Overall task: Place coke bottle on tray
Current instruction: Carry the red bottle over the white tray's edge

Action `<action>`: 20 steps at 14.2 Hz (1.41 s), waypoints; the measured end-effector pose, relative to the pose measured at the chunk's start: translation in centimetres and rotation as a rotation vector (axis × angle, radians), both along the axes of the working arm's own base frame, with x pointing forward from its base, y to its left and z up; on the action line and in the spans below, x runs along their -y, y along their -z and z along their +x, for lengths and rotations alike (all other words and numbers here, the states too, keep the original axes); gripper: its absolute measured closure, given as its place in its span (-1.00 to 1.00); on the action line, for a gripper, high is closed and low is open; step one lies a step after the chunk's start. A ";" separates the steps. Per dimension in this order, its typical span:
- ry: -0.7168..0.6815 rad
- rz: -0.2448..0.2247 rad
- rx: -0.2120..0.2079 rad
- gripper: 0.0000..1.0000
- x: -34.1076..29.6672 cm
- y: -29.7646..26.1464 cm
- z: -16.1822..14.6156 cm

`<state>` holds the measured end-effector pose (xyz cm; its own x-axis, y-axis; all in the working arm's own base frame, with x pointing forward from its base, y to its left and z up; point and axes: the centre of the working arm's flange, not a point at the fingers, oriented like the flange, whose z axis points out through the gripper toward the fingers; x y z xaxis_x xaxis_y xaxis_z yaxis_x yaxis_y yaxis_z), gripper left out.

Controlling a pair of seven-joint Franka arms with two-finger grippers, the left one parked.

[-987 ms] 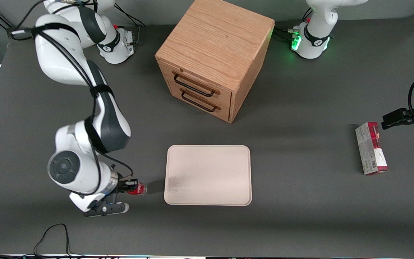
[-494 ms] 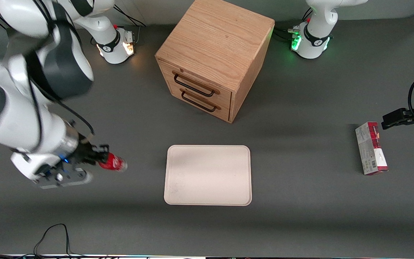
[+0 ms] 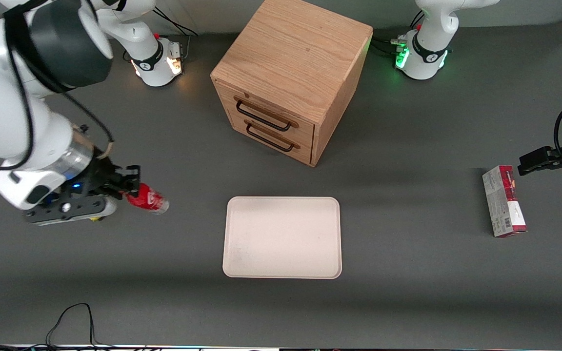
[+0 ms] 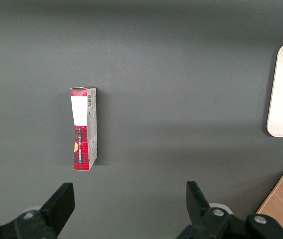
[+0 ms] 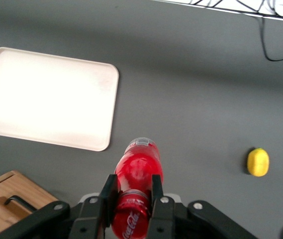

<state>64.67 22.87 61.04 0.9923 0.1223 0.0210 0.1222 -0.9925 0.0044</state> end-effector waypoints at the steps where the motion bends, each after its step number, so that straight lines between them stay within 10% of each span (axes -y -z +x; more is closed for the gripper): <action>1: 0.008 -0.001 -0.004 0.36 -1.9 0.2 -0.7; 8: 0.090 0.008 0.003 0.36 -13.2 4.3 -5.2; 20: 0.113 0.040 0.067 0.36 -12.4 20.6 -4.8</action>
<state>59.84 35.25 40.47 0.9959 0.0079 0.0903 0.0107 -0.9995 -0.0305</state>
